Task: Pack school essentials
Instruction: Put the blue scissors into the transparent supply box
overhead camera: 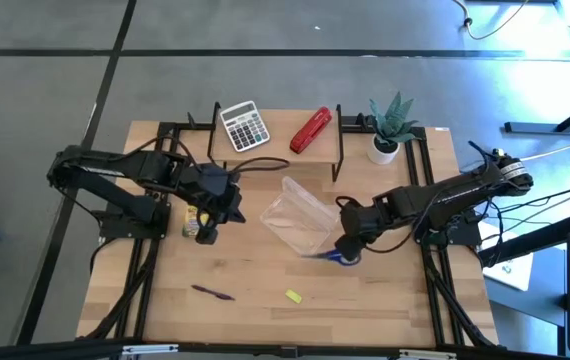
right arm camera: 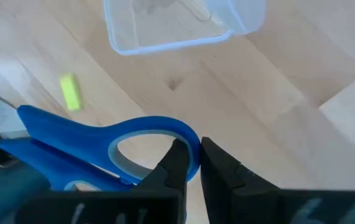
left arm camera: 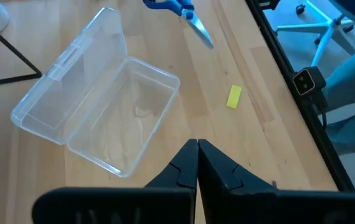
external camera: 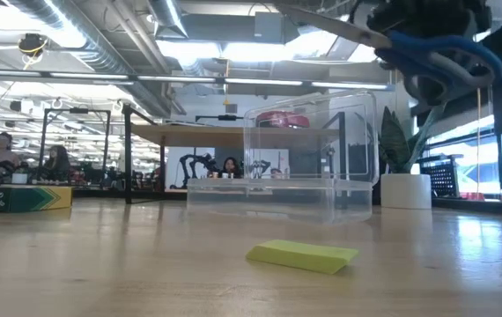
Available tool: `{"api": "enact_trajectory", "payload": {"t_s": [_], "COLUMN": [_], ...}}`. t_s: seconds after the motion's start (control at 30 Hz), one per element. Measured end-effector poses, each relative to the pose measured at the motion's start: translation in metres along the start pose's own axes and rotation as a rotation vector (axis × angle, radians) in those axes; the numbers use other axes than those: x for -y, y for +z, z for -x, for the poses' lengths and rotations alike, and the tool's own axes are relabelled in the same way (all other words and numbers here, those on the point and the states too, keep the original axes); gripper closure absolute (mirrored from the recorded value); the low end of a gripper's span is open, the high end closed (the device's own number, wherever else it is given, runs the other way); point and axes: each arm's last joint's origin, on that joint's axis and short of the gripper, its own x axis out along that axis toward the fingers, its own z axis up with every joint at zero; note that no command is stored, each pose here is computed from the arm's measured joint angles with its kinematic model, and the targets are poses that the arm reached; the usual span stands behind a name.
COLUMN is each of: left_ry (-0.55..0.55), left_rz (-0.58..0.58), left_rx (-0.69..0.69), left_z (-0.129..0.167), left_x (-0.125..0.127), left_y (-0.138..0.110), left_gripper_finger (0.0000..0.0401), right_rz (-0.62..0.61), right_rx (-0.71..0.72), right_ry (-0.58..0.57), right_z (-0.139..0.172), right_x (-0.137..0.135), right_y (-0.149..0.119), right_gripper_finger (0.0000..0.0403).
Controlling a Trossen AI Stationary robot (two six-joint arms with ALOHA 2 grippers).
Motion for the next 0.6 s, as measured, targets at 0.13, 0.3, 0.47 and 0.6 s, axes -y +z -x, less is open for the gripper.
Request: {"api": "enact_trajectory", "payload": {"t_s": [0.13,0.3,0.47,0.6], "left_ry": [0.001,0.000,0.000,0.001], "left_rz": [-0.003,-0.002,-0.003,-0.003], "left_rx": [-0.015,-0.058,-0.054,-0.053], "left_z": [0.000,-0.001,-0.001,-0.001], "left_x": [0.000,0.000,0.000,0.000], "left_y": [-0.001,-0.005,-0.005,-0.005], "left_gripper_finger": [0.0401,0.0401,0.0401,0.0401], "right_rz": [-0.072,-0.115,-0.157,-0.175], "right_rx": [0.014,0.060,0.129,0.155], "right_ry": [0.048,0.063,0.063,0.061], "right_z": [-0.005,-0.016,-0.026,-0.033], "right_x": [-0.009,-0.016,-0.018,-0.018], "right_y": [0.001,0.005,0.017,0.027], "right_gripper_finger": [0.0379,0.0379,0.0380,0.0381]}}
